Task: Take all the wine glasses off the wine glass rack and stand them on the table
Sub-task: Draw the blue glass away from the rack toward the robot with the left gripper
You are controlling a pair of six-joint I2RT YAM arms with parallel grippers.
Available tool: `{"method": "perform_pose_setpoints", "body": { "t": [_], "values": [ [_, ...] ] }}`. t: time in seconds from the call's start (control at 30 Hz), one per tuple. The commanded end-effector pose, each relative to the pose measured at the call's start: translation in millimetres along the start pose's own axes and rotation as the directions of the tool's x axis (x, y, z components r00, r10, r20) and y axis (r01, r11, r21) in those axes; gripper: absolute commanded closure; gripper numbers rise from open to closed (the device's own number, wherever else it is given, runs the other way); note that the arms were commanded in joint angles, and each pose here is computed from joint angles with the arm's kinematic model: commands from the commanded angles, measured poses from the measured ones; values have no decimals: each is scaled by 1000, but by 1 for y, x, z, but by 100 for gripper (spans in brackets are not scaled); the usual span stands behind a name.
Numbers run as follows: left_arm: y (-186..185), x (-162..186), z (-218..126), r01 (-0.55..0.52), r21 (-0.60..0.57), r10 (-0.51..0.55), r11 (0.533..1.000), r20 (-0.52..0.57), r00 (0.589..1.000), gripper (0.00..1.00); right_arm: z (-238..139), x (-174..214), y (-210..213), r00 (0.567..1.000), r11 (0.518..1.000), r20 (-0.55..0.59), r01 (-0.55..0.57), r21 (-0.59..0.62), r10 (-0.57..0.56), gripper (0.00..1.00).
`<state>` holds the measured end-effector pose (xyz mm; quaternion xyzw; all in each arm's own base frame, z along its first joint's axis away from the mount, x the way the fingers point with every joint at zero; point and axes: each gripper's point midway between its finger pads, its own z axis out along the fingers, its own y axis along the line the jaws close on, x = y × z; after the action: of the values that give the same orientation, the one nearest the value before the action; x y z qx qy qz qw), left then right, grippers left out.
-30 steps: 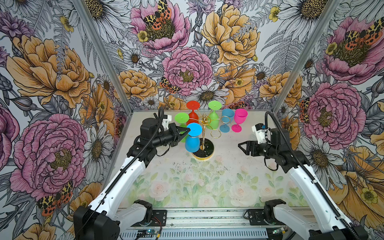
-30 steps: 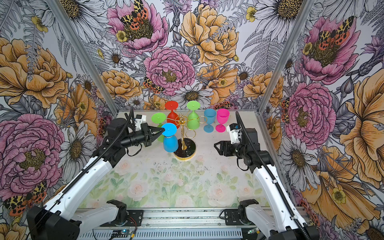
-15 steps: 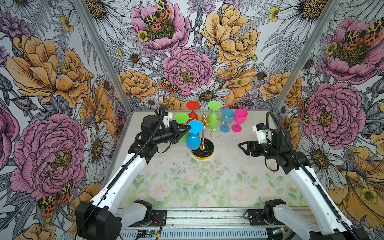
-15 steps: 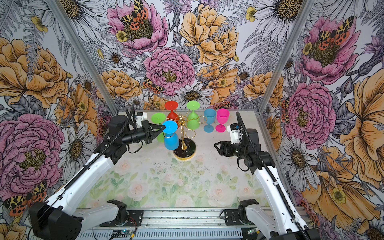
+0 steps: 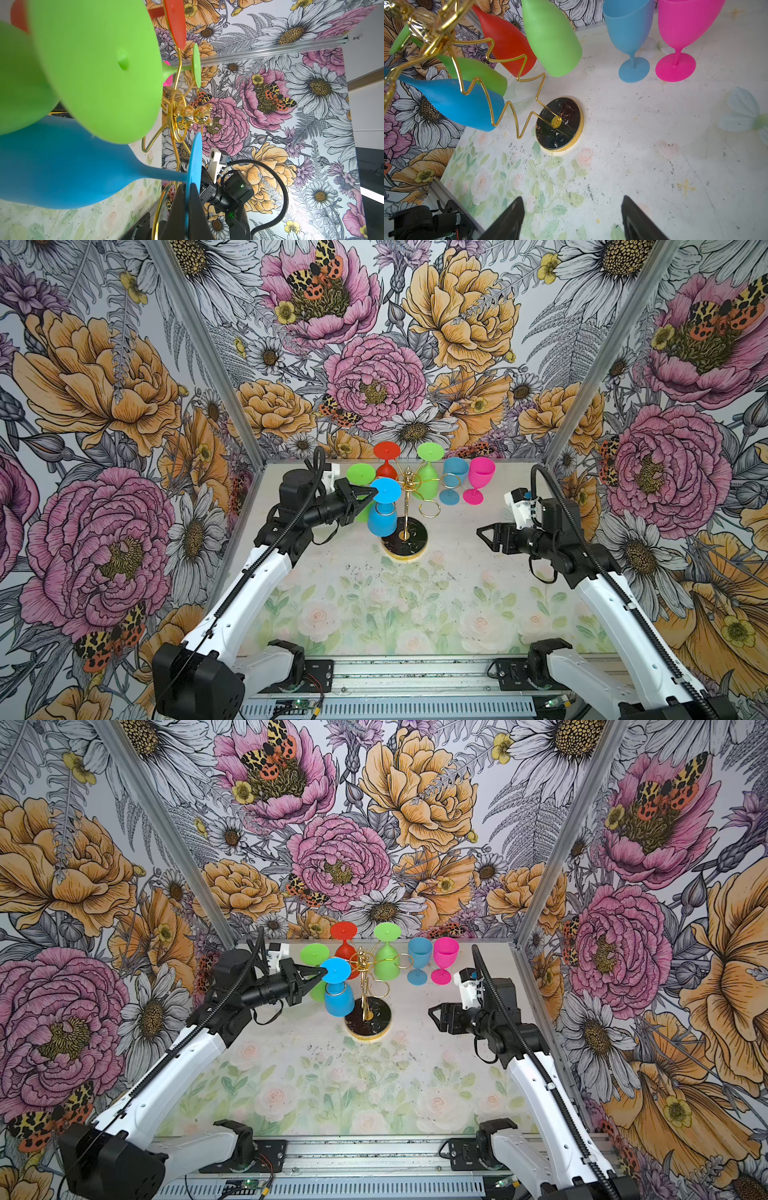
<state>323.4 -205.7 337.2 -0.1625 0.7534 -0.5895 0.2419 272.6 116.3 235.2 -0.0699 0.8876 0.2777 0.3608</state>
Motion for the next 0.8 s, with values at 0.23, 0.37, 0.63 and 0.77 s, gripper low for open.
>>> {"method": "perform_pose_setpoints", "body": {
  "t": [0.23, 0.37, 0.63, 0.77],
  "values": [
    [-12, -4, -19, -12, 32, 10, 999, 63, 998, 100, -2, -11, 7, 999, 999, 30, 30, -15, -30, 26],
    [-8, -1, -30, -34, 9, 33, 999, 93, 995, 100, 0, -12, 7, 999, 999, 26, 31, -20, -30, 26],
    [0, 7, -52, -47, -11, 48, 999, 119, 992, 100, -2, -15, 11, 999, 999, 33, 30, -35, -29, 26],
    [5, 17, -62, -103, -58, 108, 993, 97, 989, 100, -2, -14, 12, 999, 999, 30, 27, -42, -26, 25]
  ]
}}
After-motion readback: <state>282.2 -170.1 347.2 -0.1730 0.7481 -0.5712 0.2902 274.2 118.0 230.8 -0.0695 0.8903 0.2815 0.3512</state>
